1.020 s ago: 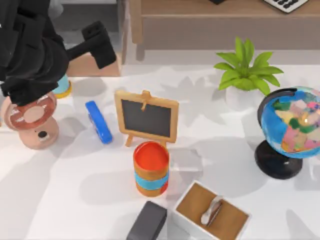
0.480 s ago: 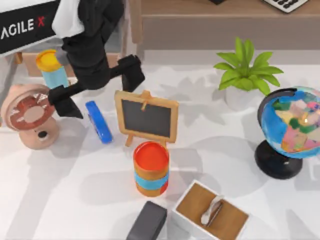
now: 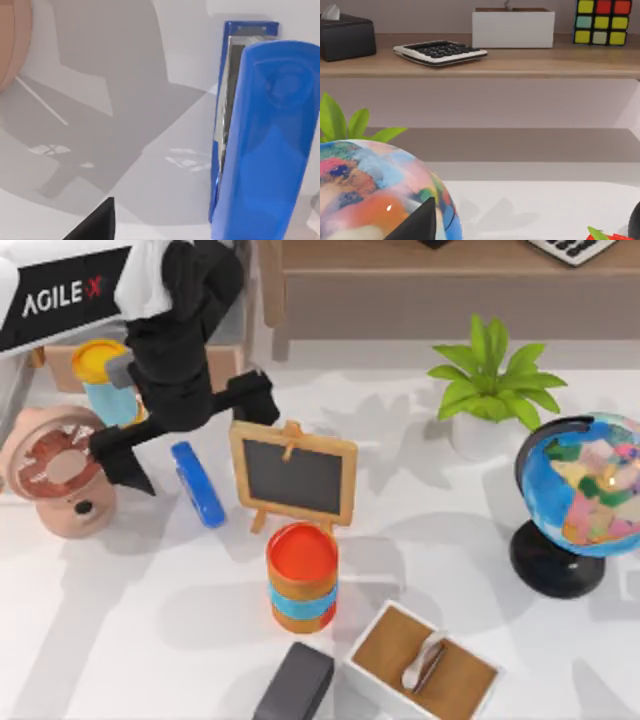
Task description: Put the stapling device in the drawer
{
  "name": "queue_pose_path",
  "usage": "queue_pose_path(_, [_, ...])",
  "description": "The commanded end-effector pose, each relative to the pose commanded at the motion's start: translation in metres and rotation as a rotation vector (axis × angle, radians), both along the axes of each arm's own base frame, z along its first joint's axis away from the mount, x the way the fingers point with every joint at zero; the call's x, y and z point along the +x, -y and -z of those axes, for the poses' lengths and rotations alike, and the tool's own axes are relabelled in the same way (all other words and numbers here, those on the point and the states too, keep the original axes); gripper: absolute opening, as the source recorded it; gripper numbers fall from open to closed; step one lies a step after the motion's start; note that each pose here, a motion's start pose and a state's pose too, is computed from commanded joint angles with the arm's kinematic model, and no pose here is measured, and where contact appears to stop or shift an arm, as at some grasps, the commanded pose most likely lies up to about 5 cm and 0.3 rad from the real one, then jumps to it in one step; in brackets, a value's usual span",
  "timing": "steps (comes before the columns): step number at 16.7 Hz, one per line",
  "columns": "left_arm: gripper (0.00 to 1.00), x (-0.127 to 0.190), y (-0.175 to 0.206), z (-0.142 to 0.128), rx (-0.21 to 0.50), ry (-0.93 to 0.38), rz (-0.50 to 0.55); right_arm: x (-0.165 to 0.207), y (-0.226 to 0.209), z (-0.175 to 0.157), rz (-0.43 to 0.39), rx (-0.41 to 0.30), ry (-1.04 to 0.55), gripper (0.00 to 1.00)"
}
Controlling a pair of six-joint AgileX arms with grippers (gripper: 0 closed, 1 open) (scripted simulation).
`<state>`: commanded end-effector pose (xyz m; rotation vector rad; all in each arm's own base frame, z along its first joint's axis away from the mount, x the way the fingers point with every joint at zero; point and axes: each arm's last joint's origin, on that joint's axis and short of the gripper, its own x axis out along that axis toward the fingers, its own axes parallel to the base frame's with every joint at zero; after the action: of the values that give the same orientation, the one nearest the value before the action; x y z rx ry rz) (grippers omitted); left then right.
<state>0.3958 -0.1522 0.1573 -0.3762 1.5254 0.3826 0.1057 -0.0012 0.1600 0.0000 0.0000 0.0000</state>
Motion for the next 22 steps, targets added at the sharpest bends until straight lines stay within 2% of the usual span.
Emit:
queue_pose_path(3, [1.0, 0.003, 0.005, 0.009, -0.004, 0.004, -0.004, 0.0, 0.0, 0.0, 0.0, 0.0, 0.0, 1.0])
queue_pose_path(8, [1.0, 0.006, 0.001, 0.045, 0.001, 0.0, -0.008, 0.0, 0.0, 0.0, 0.0, 0.0, 0.0, 1.0])
queue_pose_path(14, [1.0, 0.001, -0.002, 0.05, 0.001, -0.001, -0.005, 0.0, 0.0, 0.0, 0.0, 0.0, 0.0, 1.0])
queue_pose_path(22, [0.4, 0.001, -0.002, 0.05, 0.001, -0.001, -0.005, 0.0, 0.0, 0.0, 0.0, 0.0, 0.0, 1.0])
